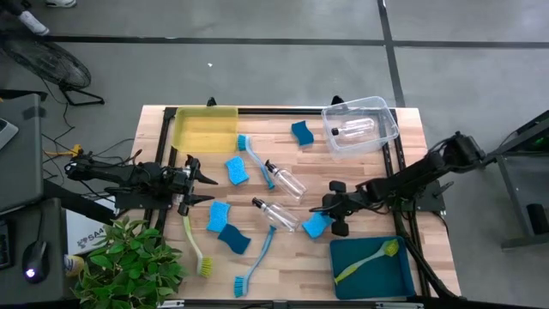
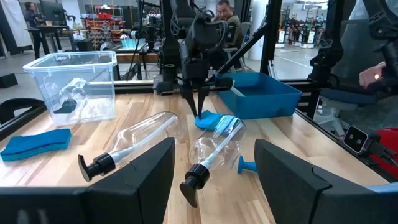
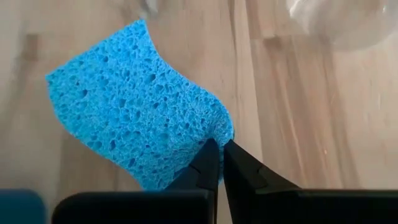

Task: Pick & Place Kitchen Sink Supplies
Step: Put the blue sponge into the yellow bin

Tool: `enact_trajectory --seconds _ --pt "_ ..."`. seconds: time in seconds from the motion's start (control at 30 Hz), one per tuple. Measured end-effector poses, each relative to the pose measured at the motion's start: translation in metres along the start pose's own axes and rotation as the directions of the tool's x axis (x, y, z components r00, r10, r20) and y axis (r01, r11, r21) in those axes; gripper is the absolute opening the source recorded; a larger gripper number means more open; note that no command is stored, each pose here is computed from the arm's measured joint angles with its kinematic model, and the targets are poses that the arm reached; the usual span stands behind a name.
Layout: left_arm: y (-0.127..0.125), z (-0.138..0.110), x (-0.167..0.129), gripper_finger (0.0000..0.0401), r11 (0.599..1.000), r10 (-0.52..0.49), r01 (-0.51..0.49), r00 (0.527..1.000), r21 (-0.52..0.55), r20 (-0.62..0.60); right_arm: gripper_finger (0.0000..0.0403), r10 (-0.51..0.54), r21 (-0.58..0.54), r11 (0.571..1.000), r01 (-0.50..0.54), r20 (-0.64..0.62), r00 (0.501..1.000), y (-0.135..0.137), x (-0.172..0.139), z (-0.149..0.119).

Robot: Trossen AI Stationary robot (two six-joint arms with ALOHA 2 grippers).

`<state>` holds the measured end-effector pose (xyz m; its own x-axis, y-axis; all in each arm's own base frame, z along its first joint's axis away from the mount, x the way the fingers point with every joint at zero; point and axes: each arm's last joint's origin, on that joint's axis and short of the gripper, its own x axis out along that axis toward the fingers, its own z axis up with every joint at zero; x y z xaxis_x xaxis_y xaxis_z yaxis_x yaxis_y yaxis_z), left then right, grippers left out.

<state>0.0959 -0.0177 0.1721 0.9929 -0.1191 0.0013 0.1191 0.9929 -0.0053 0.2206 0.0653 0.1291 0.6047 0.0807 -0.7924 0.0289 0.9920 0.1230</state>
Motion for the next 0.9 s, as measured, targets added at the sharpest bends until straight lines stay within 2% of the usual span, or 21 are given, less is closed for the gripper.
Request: enact_trajectory --seconds 0.37,0.67,0.9 --pt "0.000 0.000 0.000 0.0216 1.000 0.000 0.000 1.000 0.000 0.000 0.0002 -0.028 0.018 0.999 0.029 -0.034 0.999 0.003 -0.033 0.020" --pt "0.000 0.000 0.000 0.0216 1.000 0.000 0.000 1.000 0.000 -0.001 0.0001 -0.131 0.008 0.991 0.131 0.001 0.991 0.004 -0.062 0.034" --pt "0.000 0.000 0.000 0.0216 1.000 0.000 0.000 1.000 0.000 0.000 0.0000 -0.263 -0.015 0.964 0.265 0.091 0.961 0.010 -0.071 0.033"
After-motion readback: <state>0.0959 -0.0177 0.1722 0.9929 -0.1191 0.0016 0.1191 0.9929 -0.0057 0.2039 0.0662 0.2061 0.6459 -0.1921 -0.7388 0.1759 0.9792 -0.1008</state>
